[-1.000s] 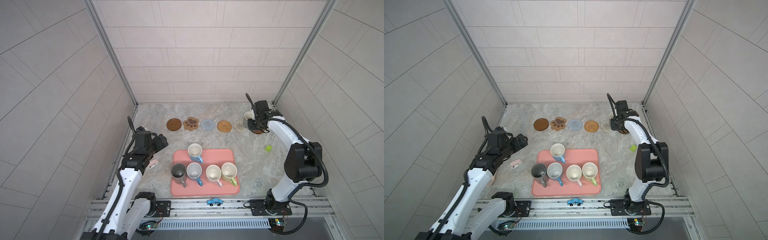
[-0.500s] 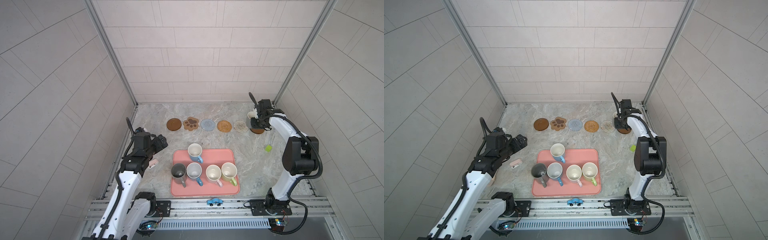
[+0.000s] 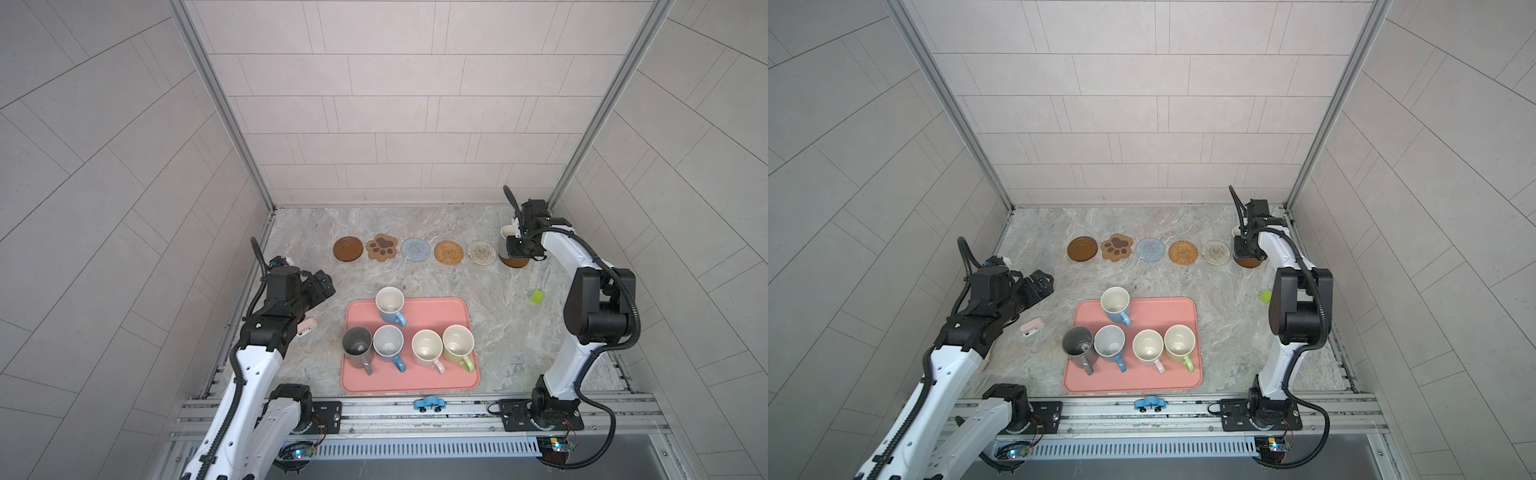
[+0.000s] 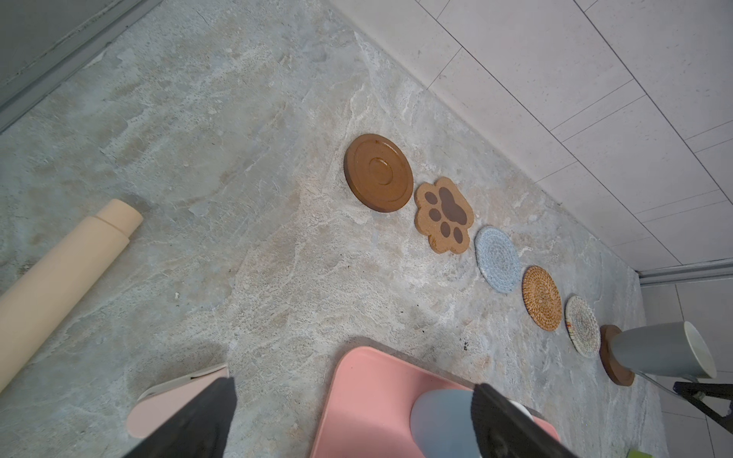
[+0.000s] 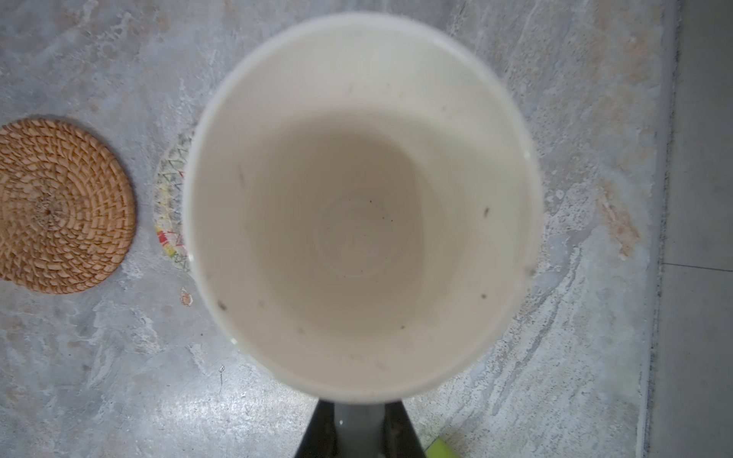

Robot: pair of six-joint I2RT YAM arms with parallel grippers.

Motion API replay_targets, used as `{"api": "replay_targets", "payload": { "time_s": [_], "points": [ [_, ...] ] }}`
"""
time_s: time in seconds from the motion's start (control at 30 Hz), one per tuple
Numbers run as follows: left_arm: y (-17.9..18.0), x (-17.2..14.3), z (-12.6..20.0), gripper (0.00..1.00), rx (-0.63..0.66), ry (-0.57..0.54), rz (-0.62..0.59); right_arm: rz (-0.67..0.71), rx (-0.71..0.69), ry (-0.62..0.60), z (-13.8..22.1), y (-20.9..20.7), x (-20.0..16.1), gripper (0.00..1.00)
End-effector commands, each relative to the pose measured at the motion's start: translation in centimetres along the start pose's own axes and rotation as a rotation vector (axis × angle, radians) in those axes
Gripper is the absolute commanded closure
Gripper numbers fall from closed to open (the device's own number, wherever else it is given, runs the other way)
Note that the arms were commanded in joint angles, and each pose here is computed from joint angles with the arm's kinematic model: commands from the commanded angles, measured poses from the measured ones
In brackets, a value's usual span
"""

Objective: Place cups on coasters
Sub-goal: Place the cup on the coaster.

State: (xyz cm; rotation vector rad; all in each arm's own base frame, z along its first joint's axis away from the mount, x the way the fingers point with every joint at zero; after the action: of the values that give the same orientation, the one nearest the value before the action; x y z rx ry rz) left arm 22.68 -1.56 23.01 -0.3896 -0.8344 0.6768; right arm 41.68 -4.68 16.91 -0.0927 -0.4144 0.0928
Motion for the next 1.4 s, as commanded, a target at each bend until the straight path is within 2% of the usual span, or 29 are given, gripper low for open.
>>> {"api": "replay_targets", "payload": {
  "time_s": [0.0,1.37],
  "points": [
    [0.4,-0.2,0.5,0.00,0.006,-0.014,0.010,0.006,-0.021,-0.065,1.1,-1.0,1.5,1.00],
    [1.0,-0.6,1.2,0.00,0.023,-0.023,0.013,-0.011,0.004,-0.032,-1.3,-3.4,0.5,1.00]
  ]
}}
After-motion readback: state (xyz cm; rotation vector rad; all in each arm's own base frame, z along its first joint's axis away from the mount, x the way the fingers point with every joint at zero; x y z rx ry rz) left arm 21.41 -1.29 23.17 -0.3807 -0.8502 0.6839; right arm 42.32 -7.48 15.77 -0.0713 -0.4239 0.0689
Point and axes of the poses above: each gripper's point midway between its finger pads, its own z axis back along the fingers, its own y axis along the line the jaws close on, x = y × z, the point moved 6 cm from there along z, back along the fingers, and after that the axes turned 10 degrees about z, right-handed, at the moved point
